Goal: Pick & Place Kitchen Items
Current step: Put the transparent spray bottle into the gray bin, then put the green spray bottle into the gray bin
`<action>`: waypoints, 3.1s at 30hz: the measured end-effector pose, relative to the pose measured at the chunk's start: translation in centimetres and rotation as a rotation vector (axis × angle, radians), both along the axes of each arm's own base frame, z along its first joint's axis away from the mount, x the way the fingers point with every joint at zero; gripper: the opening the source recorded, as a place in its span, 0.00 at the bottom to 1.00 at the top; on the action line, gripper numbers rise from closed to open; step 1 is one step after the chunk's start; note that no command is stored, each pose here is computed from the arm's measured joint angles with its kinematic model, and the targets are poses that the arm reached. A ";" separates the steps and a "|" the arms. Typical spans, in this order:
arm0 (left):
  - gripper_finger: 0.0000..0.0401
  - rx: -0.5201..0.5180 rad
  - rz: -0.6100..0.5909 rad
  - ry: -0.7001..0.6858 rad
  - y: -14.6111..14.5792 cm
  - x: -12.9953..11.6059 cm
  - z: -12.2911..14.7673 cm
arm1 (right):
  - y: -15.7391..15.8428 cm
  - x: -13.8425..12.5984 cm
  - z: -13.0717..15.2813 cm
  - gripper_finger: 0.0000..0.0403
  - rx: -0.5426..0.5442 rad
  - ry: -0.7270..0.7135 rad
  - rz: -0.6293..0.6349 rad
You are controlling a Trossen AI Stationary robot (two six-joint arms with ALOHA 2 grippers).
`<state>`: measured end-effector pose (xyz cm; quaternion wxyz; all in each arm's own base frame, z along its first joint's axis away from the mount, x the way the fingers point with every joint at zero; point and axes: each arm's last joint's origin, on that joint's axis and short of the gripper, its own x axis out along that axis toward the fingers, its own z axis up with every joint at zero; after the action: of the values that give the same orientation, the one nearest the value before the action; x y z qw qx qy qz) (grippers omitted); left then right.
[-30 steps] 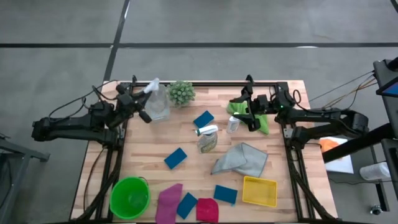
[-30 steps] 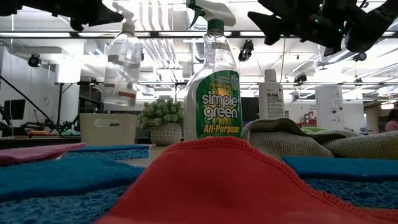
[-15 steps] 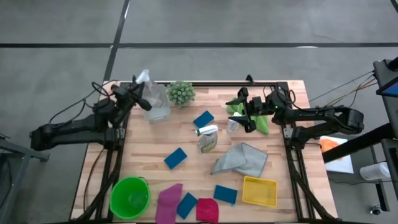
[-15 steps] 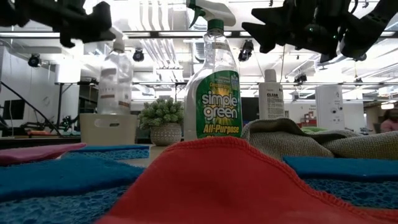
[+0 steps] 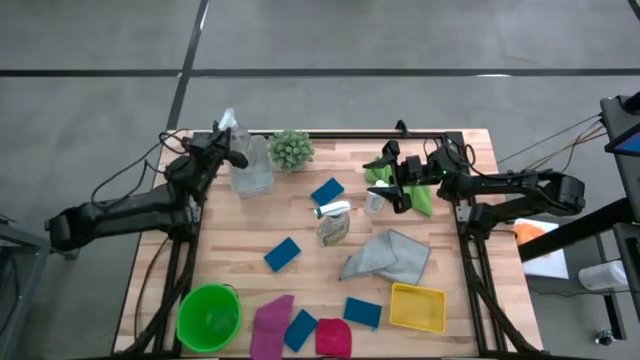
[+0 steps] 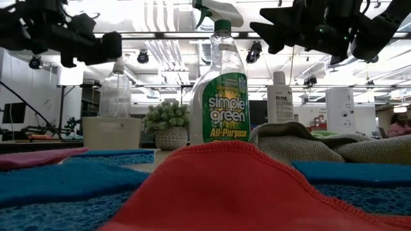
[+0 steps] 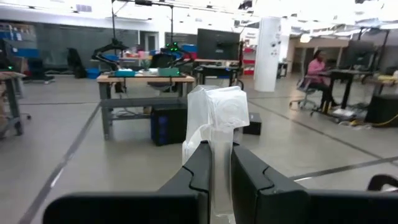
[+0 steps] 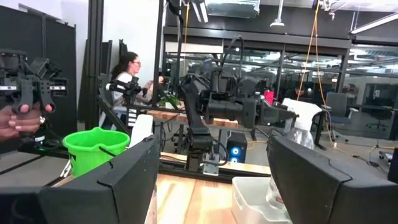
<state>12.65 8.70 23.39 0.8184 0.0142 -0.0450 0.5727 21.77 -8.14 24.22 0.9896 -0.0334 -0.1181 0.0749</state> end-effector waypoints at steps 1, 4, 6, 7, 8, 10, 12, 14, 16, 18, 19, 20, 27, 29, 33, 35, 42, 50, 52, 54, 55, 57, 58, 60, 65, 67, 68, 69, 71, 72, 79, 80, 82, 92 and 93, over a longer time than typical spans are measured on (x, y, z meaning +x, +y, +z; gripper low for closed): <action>0.06 -0.004 0.002 0.009 0.2 0.1 -0.2 | 0.0 0.0 0.0 0.72 -0.001 0.000 0.000; 0.06 0.002 0.021 0.027 0.7 0.5 -0.4 | 0.0 0.0 0.0 0.72 -0.004 -0.001 -0.001; 0.06 0.004 0.033 0.036 1.0 0.8 -0.6 | 0.0 0.0 0.0 0.72 -0.005 -0.001 -0.001; 0.06 0.004 0.037 0.045 1.2 1.0 -0.8 | 0.0 0.0 0.0 0.72 -0.005 -0.001 -0.001; 0.06 0.006 0.042 0.055 1.4 1.1 -0.9 | 0.0 0.0 0.0 0.72 -0.005 -0.001 -0.001; 0.06 0.006 0.050 0.061 1.6 1.3 -1.1 | 0.0 0.0 0.0 0.72 -0.005 -0.001 -0.001; 0.06 -0.004 0.053 0.078 1.8 1.5 -1.5 | 0.0 0.0 0.0 0.72 -0.005 -0.001 0.001; 0.06 -0.015 0.055 0.095 2.0 1.7 -1.8 | 0.0 0.0 0.0 0.72 -0.005 -0.001 0.001; 0.06 -0.026 0.054 0.101 2.1 1.9 -2.1 | 0.0 0.0 0.0 0.72 -0.005 -0.001 0.001; 0.06 -0.036 0.053 0.093 2.2 2.0 -2.2 | 0.0 0.0 0.0 0.72 -0.005 -0.001 0.001; 0.07 -0.041 0.052 0.086 2.2 2.1 -2.3 | 0.0 0.0 0.0 0.72 -0.005 -0.001 0.001; 0.07 -0.044 0.052 0.079 2.2 2.1 -2.3 | 0.0 0.0 0.0 0.72 -0.005 -0.001 0.001; 0.25 -0.052 0.052 0.079 2.2 2.0 -2.4 | 0.0 0.0 0.0 0.72 -0.005 -0.001 0.002; 0.28 -0.053 0.051 0.082 2.2 2.0 -2.4 | 0.0 0.0 0.0 0.72 -0.004 0.002 0.002; 0.29 -0.053 0.050 0.081 2.0 1.9 -2.3 | 0.0 0.0 -0.1 0.72 0.000 0.010 0.002; 0.30 -0.051 0.047 0.078 1.9 1.8 -2.1 | 0.0 0.0 -0.1 0.72 0.001 0.013 0.002; 0.30 -0.059 0.013 0.096 1.2 1.6 -2.0 | 0.0 0.0 -0.1 0.72 0.002 0.013 0.002; 0.30 -0.073 -0.080 0.132 0.4 1.7 -2.1 | 0.0 0.0 -0.1 0.72 0.002 0.013 0.002; 0.31 -0.070 -0.087 0.135 0.3 1.7 -2.0 | 0.0 0.1 -0.1 0.72 0.002 0.013 0.002; 0.32 -0.068 -0.091 0.137 0.2 1.6 -1.9 | 0.0 0.1 -0.1 0.72 0.003 0.015 0.002; 0.33 -0.067 -0.091 0.136 0.1 1.5 -1.9 | 0.0 0.1 -0.2 0.72 0.003 0.017 0.002; 0.37 -0.067 -0.091 0.136 0.0 1.3 -1.8 | 0.0 0.1 -0.2 0.72 0.006 0.021 0.002; 0.39 -0.068 -0.091 0.138 0.0 1.2 -1.7 | 0.0 0.1 -0.2 0.72 0.008 0.022 0.003; 0.45 -0.071 -0.091 0.143 -0.2 0.9 -1.6 | 0.0 0.1 -0.2 0.72 0.009 0.023 0.003; 0.62 -0.109 -0.092 0.171 -0.6 0.1 -1.8 | 0.0 0.1 -0.3 0.72 0.012 0.030 0.003; 0.66 -0.127 -0.092 0.176 -0.7 -0.3 -1.9 | 0.0 0.1 -0.3 0.72 0.013 0.032 0.003; 0.68 -0.135 -0.092 0.176 -0.8 -0.4 -2.0 | 0.0 0.1 -0.3 0.72 0.014 0.034 0.003; 0.69 -0.142 -0.092 0.177 -0.9 -0.6 -2.0 | 0.0 0.1 -0.3 0.72 0.014 0.035 0.003; 0.71 -0.153 -0.099 0.181 -1.1 -0.9 -2.1 | 0.0 0.1 -0.3 0.72 0.014 0.035 0.003; 0.71 -0.159 -0.108 0.174 -1.1 -1.0 -2.1 | 0.0 0.1 -0.3 0.72 0.014 0.035 0.003; 0.71 -0.162 -0.221 0.129 -1.6 -1.4 -1.7 | 0.0 0.1 -0.3 0.72 0.016 0.038 0.003; 0.71 -0.161 -0.242 0.125 -1.7 -1.4 -1.6 | 0.0 0.1 -0.4 0.72 0.016 0.039 0.003; 0.71 -0.158 -0.295 0.107 -1.9 -1.5 -1.5 | 0.0 0.1 -0.4 0.72 0.019 0.044 0.003; 0.71 -0.131 -0.651 0.000 -3.1 -1.8 -0.4 | 0.0 0.1 -0.4 0.72 0.009 0.046 0.000; 0.71 -0.130 -0.690 -0.007 -3.3 -1.8 -0.4 | 0.0 0.1 -0.4 0.72 0.007 0.045 0.000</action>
<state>10.88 5.44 23.03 0.9627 -0.0560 -0.0135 0.2642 21.90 -8.13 23.79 0.9921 -0.0282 -0.0960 0.0751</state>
